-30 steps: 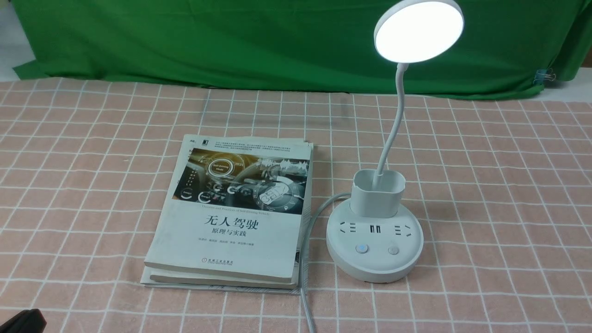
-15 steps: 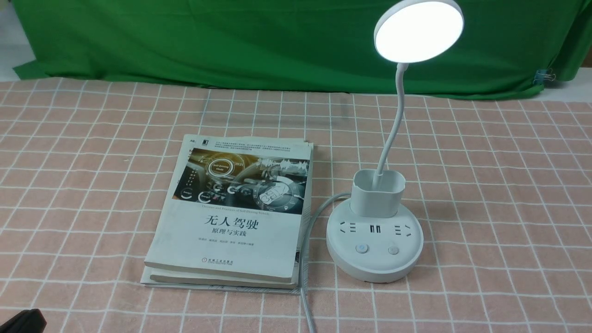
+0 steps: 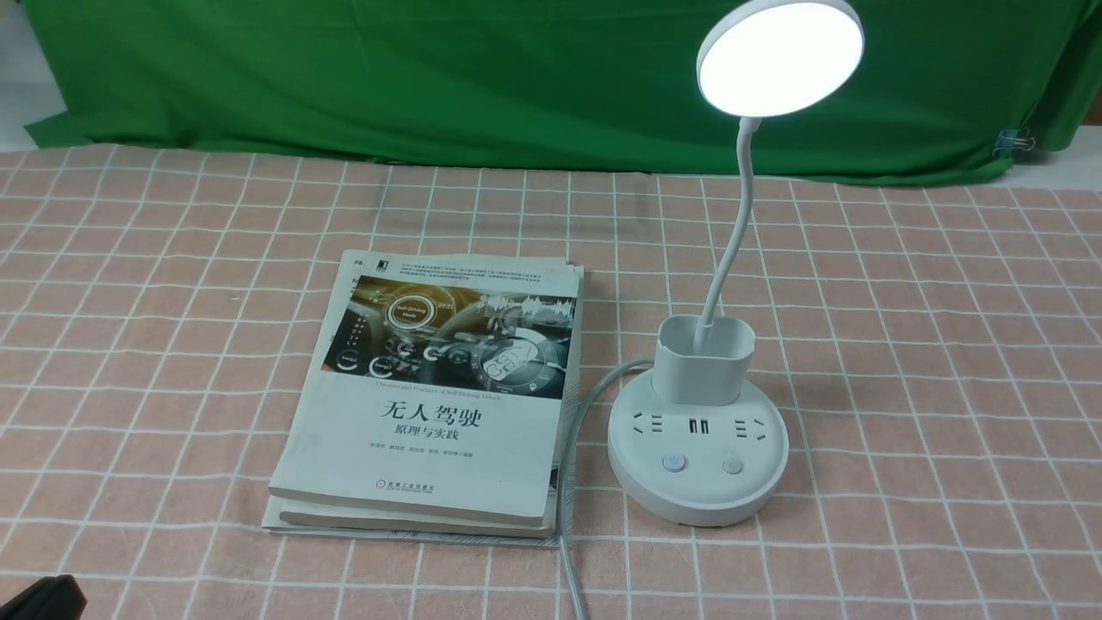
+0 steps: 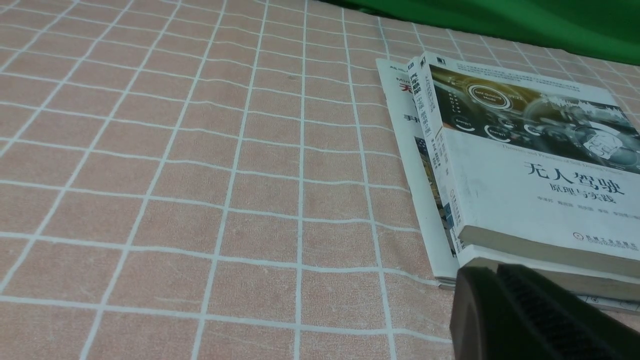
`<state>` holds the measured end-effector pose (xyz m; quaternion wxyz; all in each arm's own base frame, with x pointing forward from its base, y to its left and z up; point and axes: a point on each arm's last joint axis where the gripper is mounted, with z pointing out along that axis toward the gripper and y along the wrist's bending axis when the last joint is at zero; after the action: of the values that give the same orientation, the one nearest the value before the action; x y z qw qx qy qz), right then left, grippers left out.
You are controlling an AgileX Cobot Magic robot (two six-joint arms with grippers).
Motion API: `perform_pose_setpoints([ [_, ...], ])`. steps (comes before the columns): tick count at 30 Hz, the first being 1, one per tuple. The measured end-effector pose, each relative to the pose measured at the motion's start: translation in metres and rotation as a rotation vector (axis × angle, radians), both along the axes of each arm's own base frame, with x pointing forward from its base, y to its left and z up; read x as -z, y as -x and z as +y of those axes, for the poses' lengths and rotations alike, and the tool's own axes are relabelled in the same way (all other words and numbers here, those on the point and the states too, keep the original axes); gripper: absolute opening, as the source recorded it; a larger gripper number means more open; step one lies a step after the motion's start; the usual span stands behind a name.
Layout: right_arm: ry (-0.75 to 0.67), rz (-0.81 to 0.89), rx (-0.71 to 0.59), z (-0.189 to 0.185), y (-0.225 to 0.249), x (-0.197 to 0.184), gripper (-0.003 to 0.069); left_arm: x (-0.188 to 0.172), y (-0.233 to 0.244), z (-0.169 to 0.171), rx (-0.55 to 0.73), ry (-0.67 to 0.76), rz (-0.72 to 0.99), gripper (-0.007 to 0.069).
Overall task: Turn off the table lamp on the pink coffee tablecloth by hand.
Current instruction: 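Press the power button on the lamp base to turn the lamp off with the right gripper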
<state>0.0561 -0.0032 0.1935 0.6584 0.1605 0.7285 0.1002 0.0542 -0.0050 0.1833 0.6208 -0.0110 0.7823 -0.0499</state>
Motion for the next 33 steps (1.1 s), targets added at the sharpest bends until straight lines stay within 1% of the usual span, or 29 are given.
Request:
perform_pose_setpoints([
  [1, -0.111, -0.061, 0.013, 0.000, 0.000, -0.005, 0.0242, 0.000, 0.000, 0.000, 0.000, 0.000, 0.000, 0.0006],
  [3, -0.221, -0.124, 0.021, -0.001, -0.001, -0.010, 0.0242, 0.000, 0.000, 0.000, 0.000, 0.000, 0.000, 0.0006],
  [6, -0.276, -0.222, 0.019, -0.001, 0.000, -0.018, 0.0238, 0.000, 0.000, 0.000, 0.000, 0.000, 0.000, 0.0006],
  [8, -0.296, -0.239, 0.018, -0.002, 0.000, -0.020, 0.0232, 0.000, 0.000, 0.000, 0.000, 0.000, 0.000, 0.0006],
  [11, -0.294, -0.149, 0.016, 0.000, 0.000, -0.021, 0.0176, 0.000, 0.000, 0.000, 0.000, 0.000, 0.000, 0.0006],
  [12, -0.244, -0.053, -0.003, 0.001, -0.001, -0.028, 0.0139, 0.000, 0.000, 0.000, 0.000, 0.000, 0.000, 0.0006],
  [13, -0.211, -0.022, -0.018, 0.003, 0.000, -0.034, 0.0116, 0.000, 0.000, 0.000, 0.000, 0.000, 0.000, 0.0006],
  [15, -0.070, 0.127, -0.097, 0.007, -0.003, -0.067, 0.0074, 0.000, 0.000, 0.000, 0.000, 0.000, 0.000, 0.0006],
  [19, 0.122, 0.442, -0.267, 0.016, -0.022, -0.114, 0.0055, 0.000, 0.000, 0.000, 0.000, 0.000, 0.000, 0.0006],
  [20, 0.130, 0.460, -0.276, 0.017, -0.023, -0.116, 0.0055, 0.000, 0.000, 0.000, 0.000, 0.000, 0.000, 0.0006],
  [21, 0.182, 0.580, -0.332, 0.021, -0.035, -0.126, 0.0055, 0.000, 0.000, 0.000, 0.000, 0.000, 0.000, 0.0006],
  [22, 0.209, 0.660, -0.365, 0.024, -0.046, -0.130, 0.0053, 0.000, 0.000, 0.000, 0.000, 0.000, 0.000, 0.0006],
  [25, 0.261, 0.827, -0.438, 0.033, -0.078, -0.135, 0.0054, 0.000, 0.000, 0.000, 0.000, 0.000, 0.000, 0.0006],
  [28, 0.303, 0.953, -0.510, 0.049, -0.117, -0.126, 0.0054, 0.000, 0.000, 0.000, 0.000, 0.000, 0.000, 0.0006],
  [32, 0.379, 1.058, -0.636, 0.086, -0.152, -0.102, 0.0054, 0.000, 0.000, 0.000, 0.000, 0.000, 0.000, 0.0006],
  [33, 0.392, 1.060, -0.656, 0.093, -0.157, -0.098, 0.0054, 0.000, 0.000, 0.000, 0.000, 0.000, 0.000, 0.0006],
])
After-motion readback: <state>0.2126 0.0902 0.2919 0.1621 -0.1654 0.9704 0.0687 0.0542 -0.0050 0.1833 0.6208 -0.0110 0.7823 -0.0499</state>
